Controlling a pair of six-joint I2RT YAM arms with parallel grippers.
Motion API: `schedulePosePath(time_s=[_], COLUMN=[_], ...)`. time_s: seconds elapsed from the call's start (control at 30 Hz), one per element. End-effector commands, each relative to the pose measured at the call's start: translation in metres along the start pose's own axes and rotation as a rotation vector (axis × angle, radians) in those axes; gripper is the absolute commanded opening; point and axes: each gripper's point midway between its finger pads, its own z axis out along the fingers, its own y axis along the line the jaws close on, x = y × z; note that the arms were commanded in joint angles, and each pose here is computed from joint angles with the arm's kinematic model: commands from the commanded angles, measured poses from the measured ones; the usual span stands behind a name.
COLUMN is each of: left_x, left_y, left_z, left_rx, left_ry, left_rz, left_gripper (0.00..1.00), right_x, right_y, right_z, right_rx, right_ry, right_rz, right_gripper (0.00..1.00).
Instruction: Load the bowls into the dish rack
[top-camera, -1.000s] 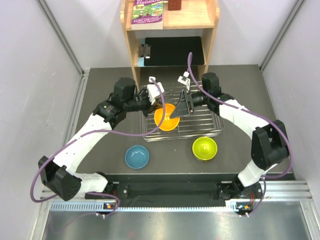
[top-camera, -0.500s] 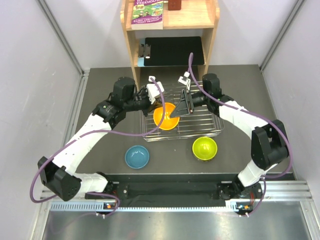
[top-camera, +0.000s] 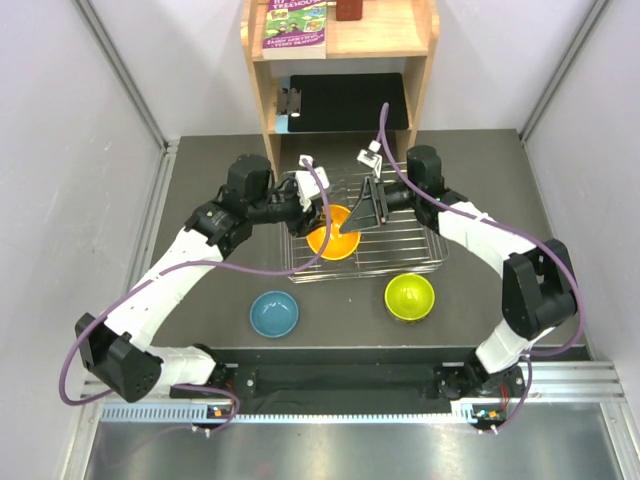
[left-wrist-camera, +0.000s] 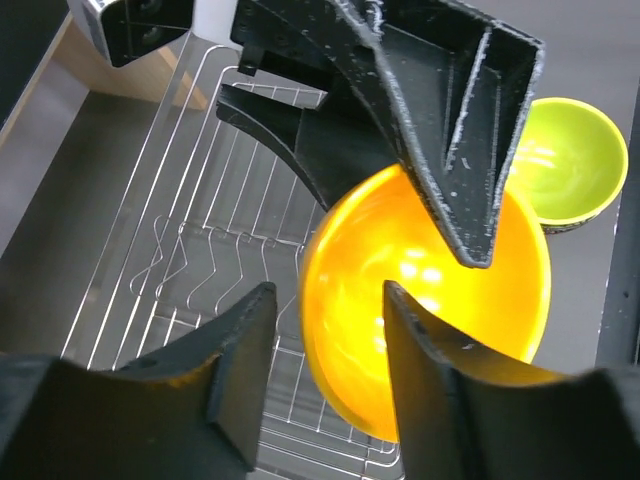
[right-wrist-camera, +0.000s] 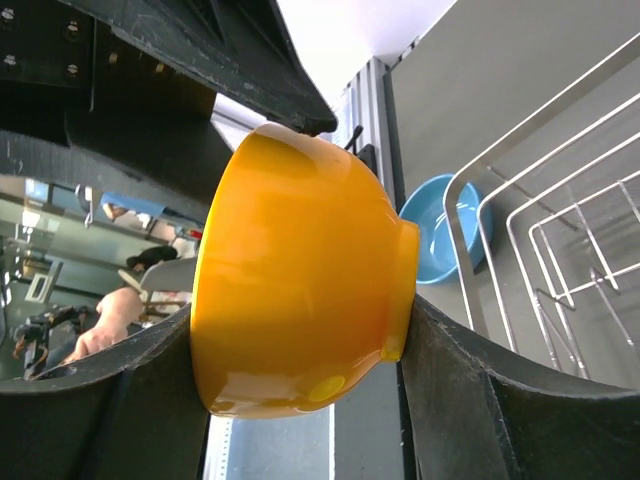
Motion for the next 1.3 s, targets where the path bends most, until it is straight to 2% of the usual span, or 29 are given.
schedulePosePath(time_s=[0.0, 0.2, 0.23, 0.33, 0.77, 1.07, 1.27], left_x=[-0.03, -0.034, -0.034, -0.033, -0.002, 0.027, 0.06], left_y=[-0.005, -0.009, -0.009, -0.003, 0.017, 0.043, 0.046], left_z=[-0.013, -0.02, -0.021, -0.025, -0.054, -0.093, -0.117], left_rx=[0.012, 0.023, 0.019, -0.02, -0.185, -0.276, -0.307], left_ry=[-0.076, -0.084, -0.082, -0.071, 0.025, 0.025, 0.038], left_rz=[0.054, 0.062, 0.064, 0.072, 0.062, -0.08, -0.167], left_gripper=[0.59, 0.72, 0.84, 0.99, 0.99, 0.99, 0.99], right_x=[-0.011, -0.016, -0.017, -0.019, -0.038, -0.067, -0.087], right_y=[0.001, -0.019, -0.021, -0.03, -0.065, -0.107, -0.12], right_z=[-0.004, -0.008, -0.01, -0.013, -0.038, -0.081, -0.104], right_rx=[0.016, 0.119, 0.131, 0.182, 0.491, 0.862, 1.025], right_ry=[-0.042, -0.086, -0.09, -0.098, -0.057, -0.072, -0.074], right_rz=[-0.067, -0.063, -0.068, -0.078, -0.214, -0.31, -0.4], right_gripper=[0.0, 0.0, 0.0, 0.0, 0.0, 0.0, 0.0])
